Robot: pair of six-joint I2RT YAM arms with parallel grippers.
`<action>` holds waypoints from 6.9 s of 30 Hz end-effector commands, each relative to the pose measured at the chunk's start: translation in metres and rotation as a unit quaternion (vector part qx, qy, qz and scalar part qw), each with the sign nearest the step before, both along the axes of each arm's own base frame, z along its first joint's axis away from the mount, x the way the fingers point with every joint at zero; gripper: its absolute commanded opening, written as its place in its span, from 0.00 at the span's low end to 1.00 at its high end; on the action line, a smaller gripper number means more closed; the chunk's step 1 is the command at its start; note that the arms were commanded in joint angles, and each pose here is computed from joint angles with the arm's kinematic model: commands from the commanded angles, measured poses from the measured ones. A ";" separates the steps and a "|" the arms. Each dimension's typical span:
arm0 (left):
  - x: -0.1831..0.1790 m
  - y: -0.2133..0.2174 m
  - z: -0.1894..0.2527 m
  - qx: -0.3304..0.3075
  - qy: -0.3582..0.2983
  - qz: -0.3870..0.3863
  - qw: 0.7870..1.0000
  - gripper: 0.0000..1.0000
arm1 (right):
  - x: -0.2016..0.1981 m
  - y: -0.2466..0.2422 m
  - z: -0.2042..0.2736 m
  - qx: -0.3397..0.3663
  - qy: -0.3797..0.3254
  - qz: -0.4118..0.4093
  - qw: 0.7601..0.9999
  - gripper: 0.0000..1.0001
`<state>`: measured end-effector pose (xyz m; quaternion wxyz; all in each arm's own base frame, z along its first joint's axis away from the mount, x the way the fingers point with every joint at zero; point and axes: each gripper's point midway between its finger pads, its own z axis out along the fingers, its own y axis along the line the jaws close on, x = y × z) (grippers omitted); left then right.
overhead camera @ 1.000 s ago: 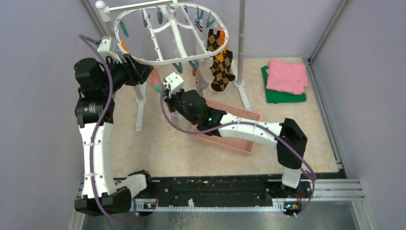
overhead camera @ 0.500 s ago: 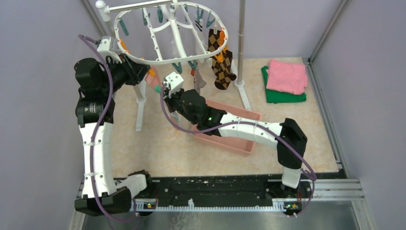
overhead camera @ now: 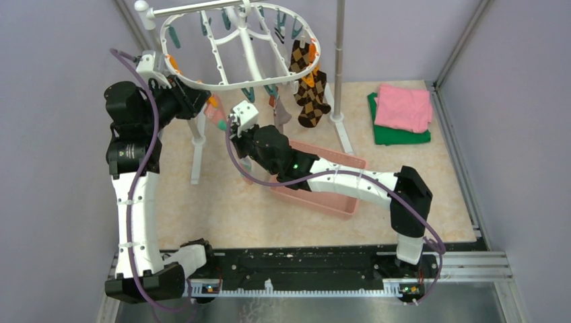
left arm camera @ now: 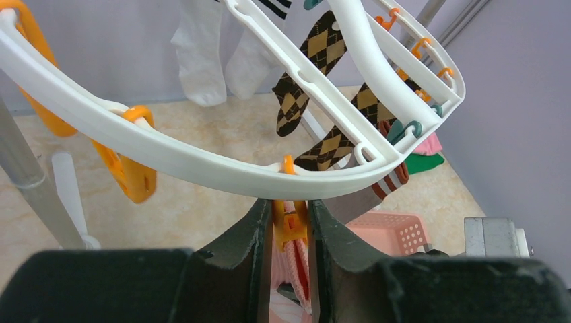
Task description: Remove the socks clipped to the hanger
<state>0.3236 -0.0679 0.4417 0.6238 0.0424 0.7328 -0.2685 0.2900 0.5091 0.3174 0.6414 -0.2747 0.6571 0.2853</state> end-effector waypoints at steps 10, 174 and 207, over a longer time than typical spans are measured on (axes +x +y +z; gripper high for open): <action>-0.005 0.002 0.019 0.011 -0.041 0.010 0.999 0.00 | -0.002 -0.059 0.023 0.019 0.002 -0.051 0.998 0.00; -0.047 -0.010 -0.136 0.237 -0.027 -0.146 0.960 0.00 | 0.035 -0.088 0.141 0.104 0.088 -0.052 0.989 0.64; -0.049 -0.033 -0.151 0.205 -0.014 -0.194 0.959 0.00 | 0.047 -0.089 0.139 0.106 0.013 -0.161 0.981 0.54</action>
